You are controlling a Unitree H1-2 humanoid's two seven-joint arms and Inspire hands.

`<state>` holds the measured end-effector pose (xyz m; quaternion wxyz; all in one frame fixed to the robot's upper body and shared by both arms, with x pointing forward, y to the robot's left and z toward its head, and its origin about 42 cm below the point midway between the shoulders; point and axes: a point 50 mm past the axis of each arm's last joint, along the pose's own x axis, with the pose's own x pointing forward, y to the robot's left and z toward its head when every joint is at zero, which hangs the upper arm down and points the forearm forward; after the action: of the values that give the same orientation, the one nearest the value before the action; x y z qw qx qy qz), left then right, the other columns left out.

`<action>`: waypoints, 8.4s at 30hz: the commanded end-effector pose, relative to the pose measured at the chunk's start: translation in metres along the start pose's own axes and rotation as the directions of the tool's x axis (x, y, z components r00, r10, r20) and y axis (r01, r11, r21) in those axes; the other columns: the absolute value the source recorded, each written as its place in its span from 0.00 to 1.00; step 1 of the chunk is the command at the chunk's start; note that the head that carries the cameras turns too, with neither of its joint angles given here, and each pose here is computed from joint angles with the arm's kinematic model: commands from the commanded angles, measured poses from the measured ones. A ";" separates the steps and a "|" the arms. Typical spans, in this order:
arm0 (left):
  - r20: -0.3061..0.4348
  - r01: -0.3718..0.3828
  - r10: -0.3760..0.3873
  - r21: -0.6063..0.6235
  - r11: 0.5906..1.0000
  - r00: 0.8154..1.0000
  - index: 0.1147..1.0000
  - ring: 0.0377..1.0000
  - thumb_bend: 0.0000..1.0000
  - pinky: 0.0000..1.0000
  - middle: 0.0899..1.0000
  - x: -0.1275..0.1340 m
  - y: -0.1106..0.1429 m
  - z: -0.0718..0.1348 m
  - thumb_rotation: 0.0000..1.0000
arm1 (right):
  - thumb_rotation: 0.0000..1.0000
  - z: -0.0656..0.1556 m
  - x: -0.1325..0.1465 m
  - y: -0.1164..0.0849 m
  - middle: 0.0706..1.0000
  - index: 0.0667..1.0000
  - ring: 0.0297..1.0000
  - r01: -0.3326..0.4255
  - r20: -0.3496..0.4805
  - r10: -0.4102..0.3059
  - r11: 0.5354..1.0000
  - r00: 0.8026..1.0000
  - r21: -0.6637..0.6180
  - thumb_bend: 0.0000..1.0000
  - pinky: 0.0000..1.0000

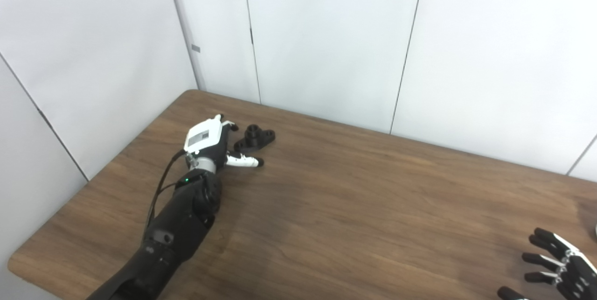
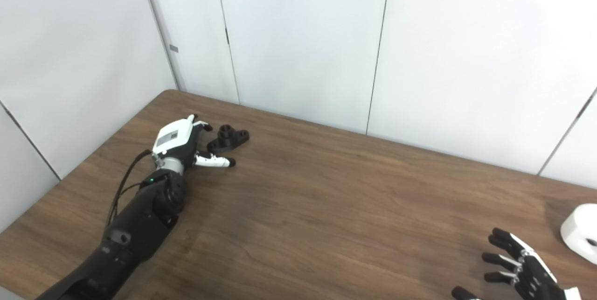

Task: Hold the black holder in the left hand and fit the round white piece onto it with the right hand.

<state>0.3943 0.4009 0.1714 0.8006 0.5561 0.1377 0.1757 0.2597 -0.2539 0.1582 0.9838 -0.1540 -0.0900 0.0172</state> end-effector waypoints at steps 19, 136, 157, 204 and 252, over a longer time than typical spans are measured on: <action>0.021 -0.036 0.038 -0.096 0.995 0.999 0.74 1.00 0.88 0.95 1.00 0.016 0.015 0.013 0.33 | 0.08 0.022 -0.005 -0.001 0.79 0.80 0.71 0.011 0.058 -0.010 1.000 0.998 -0.006 0.59 0.58; 0.687 0.443 -0.584 0.403 0.801 0.432 0.42 0.97 0.52 0.99 0.89 -0.145 -0.163 0.137 0.05 | 0.36 0.081 0.021 -0.061 0.78 0.79 0.70 0.173 0.241 -0.135 0.974 0.961 -0.148 0.61 0.58; 0.702 0.440 -0.552 0.364 0.821 0.450 0.42 0.95 0.52 0.95 0.87 -0.127 -0.182 0.083 0.05 | 0.27 0.124 0.105 -0.213 0.86 0.82 0.80 0.318 0.150 -0.300 0.652 0.942 -0.688 0.78 0.62; 0.722 0.453 -0.515 0.307 0.837 0.462 0.42 0.91 0.52 0.91 0.84 -0.144 -0.168 0.093 0.05 | 0.29 0.031 0.181 -0.182 1.00 0.97 0.99 -0.353 -0.477 -0.011 0.658 0.879 -0.665 0.94 0.83; 0.715 0.467 -0.514 0.290 0.835 0.474 0.42 0.92 0.52 0.90 0.85 -0.153 -0.172 0.096 0.05 | 0.13 -0.013 0.194 -0.096 0.69 0.45 0.74 -0.161 -0.233 -0.027 0.648 0.972 -0.744 0.52 0.71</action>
<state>0.3505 0.1701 0.1059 0.8123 0.4801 -0.1888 -0.2721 0.4496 -0.3408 0.2053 0.8364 -0.5459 0.0493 -0.0056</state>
